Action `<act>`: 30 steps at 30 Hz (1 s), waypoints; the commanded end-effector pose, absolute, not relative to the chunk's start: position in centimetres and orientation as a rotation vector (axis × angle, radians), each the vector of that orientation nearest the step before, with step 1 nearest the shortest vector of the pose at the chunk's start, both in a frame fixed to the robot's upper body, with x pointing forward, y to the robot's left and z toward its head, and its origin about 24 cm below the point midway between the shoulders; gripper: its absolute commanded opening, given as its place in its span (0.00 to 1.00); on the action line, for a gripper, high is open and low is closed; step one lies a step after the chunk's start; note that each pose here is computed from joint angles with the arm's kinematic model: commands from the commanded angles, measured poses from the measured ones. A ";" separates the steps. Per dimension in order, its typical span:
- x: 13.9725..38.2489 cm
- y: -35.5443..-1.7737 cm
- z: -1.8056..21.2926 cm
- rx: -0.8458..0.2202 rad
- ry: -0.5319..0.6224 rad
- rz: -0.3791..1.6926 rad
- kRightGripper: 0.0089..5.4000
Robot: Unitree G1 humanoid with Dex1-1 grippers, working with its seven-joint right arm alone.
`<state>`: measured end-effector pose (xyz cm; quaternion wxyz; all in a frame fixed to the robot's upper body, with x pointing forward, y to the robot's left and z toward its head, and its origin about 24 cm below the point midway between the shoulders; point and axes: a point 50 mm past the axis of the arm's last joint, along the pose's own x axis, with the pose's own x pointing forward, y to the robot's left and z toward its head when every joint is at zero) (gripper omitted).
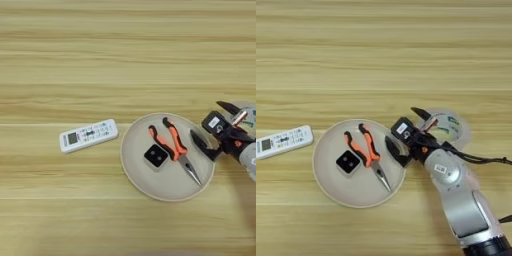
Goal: Move the objects on the table
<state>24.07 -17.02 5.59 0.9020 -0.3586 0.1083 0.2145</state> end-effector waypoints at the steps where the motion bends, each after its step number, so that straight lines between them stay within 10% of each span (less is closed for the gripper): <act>1: 25.4 -17.7 8.7 -0.822 0.094 0.375 1.00; 30: 25.9 -18.0 9.2 -0.818 0.067 0.340 1.00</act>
